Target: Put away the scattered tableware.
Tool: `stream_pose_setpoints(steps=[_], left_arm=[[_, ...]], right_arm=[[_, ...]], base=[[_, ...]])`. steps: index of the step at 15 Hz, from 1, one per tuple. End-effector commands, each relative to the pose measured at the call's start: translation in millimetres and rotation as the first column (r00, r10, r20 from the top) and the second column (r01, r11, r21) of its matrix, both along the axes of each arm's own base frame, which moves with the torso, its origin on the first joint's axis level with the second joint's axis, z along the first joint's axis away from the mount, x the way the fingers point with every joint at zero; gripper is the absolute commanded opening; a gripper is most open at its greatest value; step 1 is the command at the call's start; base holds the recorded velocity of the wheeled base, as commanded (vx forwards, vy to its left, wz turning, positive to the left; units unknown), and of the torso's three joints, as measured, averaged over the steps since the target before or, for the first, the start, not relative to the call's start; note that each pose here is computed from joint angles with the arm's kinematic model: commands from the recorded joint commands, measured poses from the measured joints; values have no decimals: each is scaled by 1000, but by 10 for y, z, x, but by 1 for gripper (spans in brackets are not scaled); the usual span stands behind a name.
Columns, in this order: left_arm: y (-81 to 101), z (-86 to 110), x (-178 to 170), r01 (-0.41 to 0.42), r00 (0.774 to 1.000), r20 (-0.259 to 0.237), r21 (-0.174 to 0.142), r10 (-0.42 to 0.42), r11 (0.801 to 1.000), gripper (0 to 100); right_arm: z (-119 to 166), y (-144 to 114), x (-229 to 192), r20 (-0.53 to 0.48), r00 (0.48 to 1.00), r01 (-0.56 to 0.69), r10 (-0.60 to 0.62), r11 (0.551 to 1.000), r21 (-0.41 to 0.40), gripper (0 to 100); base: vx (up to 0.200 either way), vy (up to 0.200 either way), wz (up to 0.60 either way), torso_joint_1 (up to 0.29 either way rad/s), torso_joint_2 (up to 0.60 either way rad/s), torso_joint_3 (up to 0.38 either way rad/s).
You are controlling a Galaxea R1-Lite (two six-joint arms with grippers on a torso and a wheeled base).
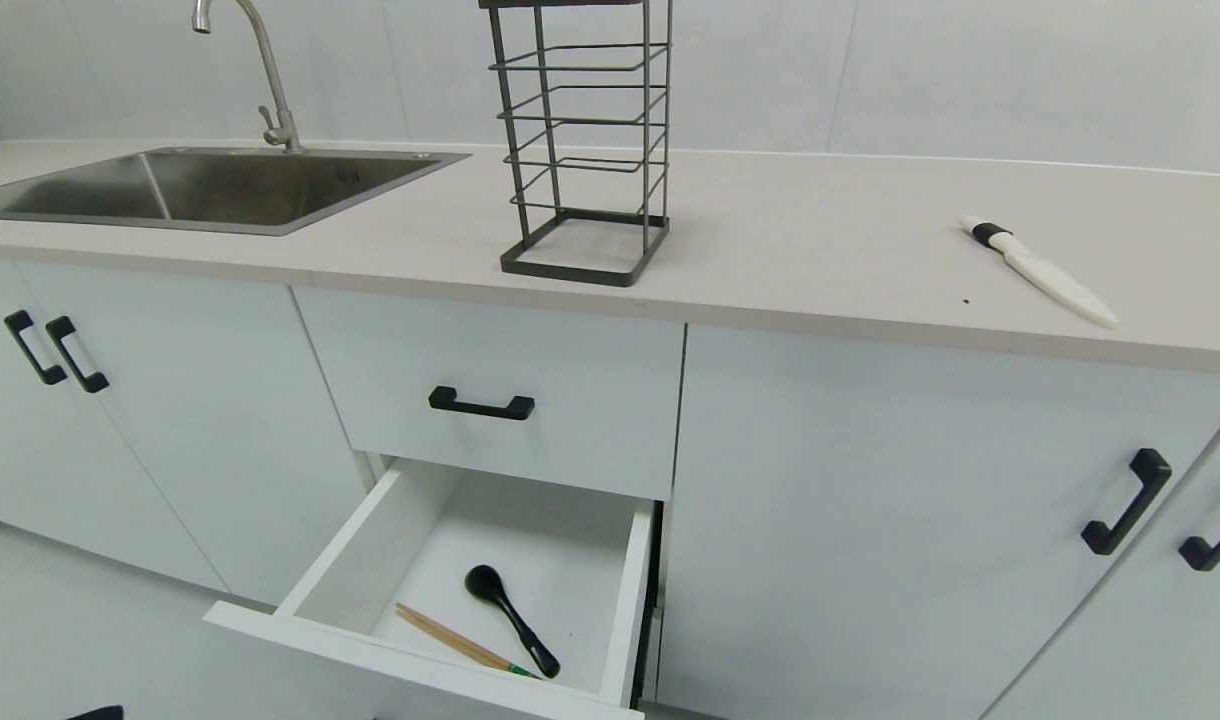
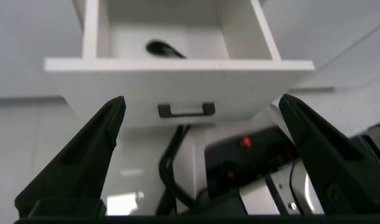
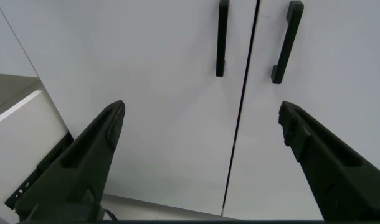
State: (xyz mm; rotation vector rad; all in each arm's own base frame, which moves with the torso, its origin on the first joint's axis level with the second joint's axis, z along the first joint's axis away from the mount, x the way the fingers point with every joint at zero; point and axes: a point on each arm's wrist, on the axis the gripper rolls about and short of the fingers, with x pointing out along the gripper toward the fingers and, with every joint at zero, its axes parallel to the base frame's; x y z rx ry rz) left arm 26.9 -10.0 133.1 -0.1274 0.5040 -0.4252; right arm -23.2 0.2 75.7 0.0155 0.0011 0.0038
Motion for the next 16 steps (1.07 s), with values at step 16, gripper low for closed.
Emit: stream_pose_setpoints(steps=[16], left_arm=[[-246, -840, 1052, 76, 919, -394, 160, -7, 984, 100]], right_arm=[[0, 0, 2, -2, 1000, -1, 1, 1000, 0, 100]], base=[[0, 0, 0, 0, 0, 0]])
